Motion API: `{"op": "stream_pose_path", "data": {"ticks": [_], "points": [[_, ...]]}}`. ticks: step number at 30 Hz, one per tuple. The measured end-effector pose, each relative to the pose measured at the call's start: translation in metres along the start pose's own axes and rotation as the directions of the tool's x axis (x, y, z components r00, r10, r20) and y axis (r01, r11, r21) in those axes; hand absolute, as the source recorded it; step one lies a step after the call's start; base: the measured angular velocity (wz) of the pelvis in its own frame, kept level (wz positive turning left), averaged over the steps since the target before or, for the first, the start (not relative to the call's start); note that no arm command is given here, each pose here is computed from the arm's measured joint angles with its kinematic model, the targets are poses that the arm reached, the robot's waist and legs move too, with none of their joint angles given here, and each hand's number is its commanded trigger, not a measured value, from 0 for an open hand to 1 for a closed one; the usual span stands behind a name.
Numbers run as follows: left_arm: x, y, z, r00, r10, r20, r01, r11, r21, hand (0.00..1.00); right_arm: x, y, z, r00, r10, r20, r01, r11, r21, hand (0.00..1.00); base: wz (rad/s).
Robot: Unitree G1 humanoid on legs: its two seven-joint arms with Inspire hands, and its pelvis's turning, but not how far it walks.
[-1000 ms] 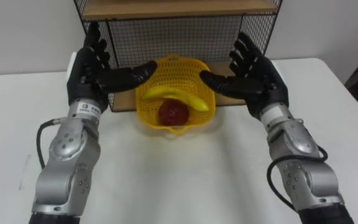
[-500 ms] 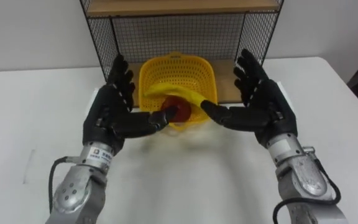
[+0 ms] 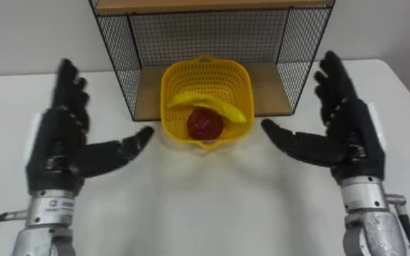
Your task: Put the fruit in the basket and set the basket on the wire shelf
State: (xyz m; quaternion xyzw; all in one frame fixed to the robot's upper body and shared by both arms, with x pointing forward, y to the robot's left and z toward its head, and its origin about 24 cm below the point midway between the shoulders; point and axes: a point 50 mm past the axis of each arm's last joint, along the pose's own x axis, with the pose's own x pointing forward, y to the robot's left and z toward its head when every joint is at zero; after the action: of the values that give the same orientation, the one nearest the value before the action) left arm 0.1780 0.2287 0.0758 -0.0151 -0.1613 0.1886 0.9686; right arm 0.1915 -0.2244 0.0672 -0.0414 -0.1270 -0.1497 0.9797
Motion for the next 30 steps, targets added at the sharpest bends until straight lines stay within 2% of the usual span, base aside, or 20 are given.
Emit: {"op": "stream_pose_path", "data": {"ticks": [1, 4, 6, 7, 8, 10, 11, 13, 14, 16, 17, 19, 20, 21, 22, 24, 25, 28, 29, 30], "points": [[0.001, 0.012, 0.005, 0.995, 0.097, 0.03, -0.098, 0.995, 0.014, 0.0, 0.0, -0.011, 0.005, 0.996, -0.081, 0.026, 0.081, 0.997, -0.01, 0.0, 0.0], [0.004, 0.041, 0.02, 0.949, 0.292, 0.118, -0.299, 0.953, 0.045, 0.0, 0.003, -0.034, 0.018, 0.966, -0.235, 0.107, 0.244, 0.967, -0.074, 0.0, -0.06], [0.002, 0.075, 0.043, 0.84, 0.486, 0.241, -0.51, 0.859, 0.047, 0.0, 0.005, -0.069, 0.039, 0.896, -0.379, 0.23, 0.415, 0.9, -0.132, 0.0, 0.03], [0.001, 0.084, 0.05, 0.8, 0.531, 0.28, -0.563, 0.825, 0.044, 0.0, 0.005, -0.079, 0.046, 0.868, -0.42, 0.265, 0.466, 0.874, -0.139, 0.0, 0.08], [-0.001, 0.103, 0.064, 0.718, 0.599, 0.355, -0.651, 0.758, 0.035, 0.0, 0.006, -0.097, 0.059, 0.804, -0.49, 0.336, 0.558, 0.818, -0.142, 0.0, 0.11], [-0.008, 0.137, 0.091, 0.541, 0.716, 0.442, -0.779, 0.624, -0.056, 0.0, 0.005, -0.133, 0.086, 0.653, -0.611, 0.447, 0.713, 0.695, -0.091, 0.0, 0.08], [-0.01, 0.145, 0.096, 0.496, 0.743, 0.449, -0.805, 0.587, -0.084, 0.0, 0.005, -0.141, 0.091, 0.616, -0.637, 0.464, 0.743, 0.666, -0.072, 0.0, 0.0], [-0.022, 0.171, 0.106, 0.324, 0.842, 0.432, -0.882, 0.434, -0.184, 0.0, -0.004, -0.168, 0.093, 0.48, -0.746, 0.462, 0.845, 0.535, -0.015, 0.0, 0.0], [-0.027, 0.177, 0.106, 0.285, 0.863, 0.418, -0.899, 0.392, -0.196, 0.0, -0.008, -0.174, 0.091, 0.447, -0.777, 0.444, 0.868, 0.497, -0.004, 0.0, 0.0], [-0.042, 0.203, 0.087, 0.138, 0.939, 0.314, -0.964, 0.199, -0.173, 0.0, -0.023, -0.201, 0.072, 0.322, -0.885, 0.336, 0.942, 0.337, -0.015, 0.0, 0.03], [-0.045, 0.208, 0.081, 0.105, 0.956, 0.274, -0.974, 0.154, -0.164, 0.0, -0.028, -0.207, 0.066, 0.289, -0.908, 0.303, 0.955, 0.295, -0.026, 0.0, 0.09], [-0.06, 0.227, 0.06, -0.024, 0.992, 0.126, -0.991, -0.007, -0.136, 0.0, -0.05, -0.227, 0.044, 0.147, -0.975, 0.164, 0.989, 0.139, -0.057, 0.0, 0.05], [-0.063, 0.231, 0.055, -0.053, 0.995, 0.09, -0.991, -0.041, -0.128, 0.0, -0.057, -0.232, 0.039, 0.111, -0.985, 0.134, 0.992, 0.101, -0.074, 0.0, 0.1], [-0.071, 0.237, 0.045, -0.106, 0.994, 0.031, -0.989, -0.102, -0.111, 0.0, -0.069, -0.24, 0.028, 0.041, -0.996, 0.073, 0.995, 0.034, -0.099, 0.0, 0.12], [-0.076, 0.239, 0.04, -0.131, 0.991, 0.007, -0.987, -0.129, -0.097, 0.0, -0.077, -0.244, 0.023, 0.005, -0.999, 0.043, 0.994, 0.0, -0.113, 0.0, 0.12], [-0.099, 0.257, 0.019, -0.263, 0.961, -0.081, -0.965, -0.264, 0.004, 0.0, -0.111, -0.262, 0.0, -0.175, -0.979, -0.107, 0.976, -0.157, -0.154, 0.0, 0.08], [-0.105, 0.261, 0.015, -0.295, 0.95, -0.099, -0.955, -0.294, 0.027, 0.0, -0.121, -0.265, -0.006, -0.223, -0.965, -0.14, 0.965, -0.199, -0.169, 0.0, 0.09], [-0.154, 0.273, -0.011, -0.49, 0.853, -0.179, -0.869, -0.462, 0.178, 0.0, -0.191, -0.27, -0.041, -0.495, -0.822, -0.282, 0.856, -0.407, -0.319, 0.0, 0.05], [-0.162, 0.273, -0.014, -0.515, 0.838, -0.182, -0.853, -0.479, 0.207, 0.0, -0.203, -0.268, -0.045, -0.532, -0.794, -0.293, 0.833, -0.43, -0.348, 0.0, 0.0], [-0.179, 0.272, -0.02, -0.549, 0.816, -0.179, -0.826, -0.498, 0.264, 0.0, -0.225, -0.262, -0.053, -0.586, -0.75, -0.308, 0.794, -0.457, -0.4, 0.0, -0.03]]}}
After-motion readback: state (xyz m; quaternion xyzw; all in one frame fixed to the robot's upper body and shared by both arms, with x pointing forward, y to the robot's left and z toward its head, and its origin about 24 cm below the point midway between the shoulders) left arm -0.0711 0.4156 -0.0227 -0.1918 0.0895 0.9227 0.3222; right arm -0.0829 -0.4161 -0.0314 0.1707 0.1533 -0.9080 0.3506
